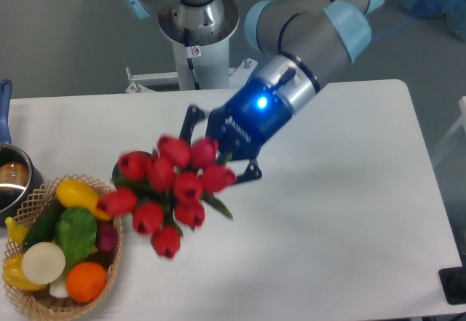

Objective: Insert the flowers into the vase
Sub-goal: 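Lower the tulip stems into the grey vase opening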

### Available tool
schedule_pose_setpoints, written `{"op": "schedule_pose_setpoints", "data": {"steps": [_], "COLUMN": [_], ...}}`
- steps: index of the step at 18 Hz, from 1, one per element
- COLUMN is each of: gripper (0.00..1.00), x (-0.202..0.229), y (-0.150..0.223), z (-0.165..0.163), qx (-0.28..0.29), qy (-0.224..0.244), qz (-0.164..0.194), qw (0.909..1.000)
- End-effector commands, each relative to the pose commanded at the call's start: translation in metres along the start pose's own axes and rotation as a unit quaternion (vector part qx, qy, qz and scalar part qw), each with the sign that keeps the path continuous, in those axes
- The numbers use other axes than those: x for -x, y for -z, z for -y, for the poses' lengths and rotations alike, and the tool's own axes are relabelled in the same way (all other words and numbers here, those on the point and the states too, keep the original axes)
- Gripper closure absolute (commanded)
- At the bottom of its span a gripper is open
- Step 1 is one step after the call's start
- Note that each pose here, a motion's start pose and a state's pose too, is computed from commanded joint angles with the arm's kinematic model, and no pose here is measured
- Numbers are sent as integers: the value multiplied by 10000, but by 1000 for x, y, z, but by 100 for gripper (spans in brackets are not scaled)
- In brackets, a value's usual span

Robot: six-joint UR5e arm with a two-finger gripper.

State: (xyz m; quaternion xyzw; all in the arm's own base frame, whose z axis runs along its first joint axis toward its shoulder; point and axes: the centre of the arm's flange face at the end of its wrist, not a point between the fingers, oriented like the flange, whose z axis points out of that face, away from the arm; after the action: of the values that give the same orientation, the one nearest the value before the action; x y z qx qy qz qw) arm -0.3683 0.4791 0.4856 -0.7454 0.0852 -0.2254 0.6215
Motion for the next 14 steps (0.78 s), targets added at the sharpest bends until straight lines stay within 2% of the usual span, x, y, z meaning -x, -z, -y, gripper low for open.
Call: {"op": "schedule_pose_setpoints", "data": {"steps": [6, 11, 14], "gripper": [100, 100, 100], "x": [-6, -14, -20], "y": [-8, -10, -9], "z": [-21, -42, -42], "qx": [-267, -298, -306], "qy": [-527, -353, -352], "qz": [-268, -321, -317], "qw": [9979, 9984, 9984]}}
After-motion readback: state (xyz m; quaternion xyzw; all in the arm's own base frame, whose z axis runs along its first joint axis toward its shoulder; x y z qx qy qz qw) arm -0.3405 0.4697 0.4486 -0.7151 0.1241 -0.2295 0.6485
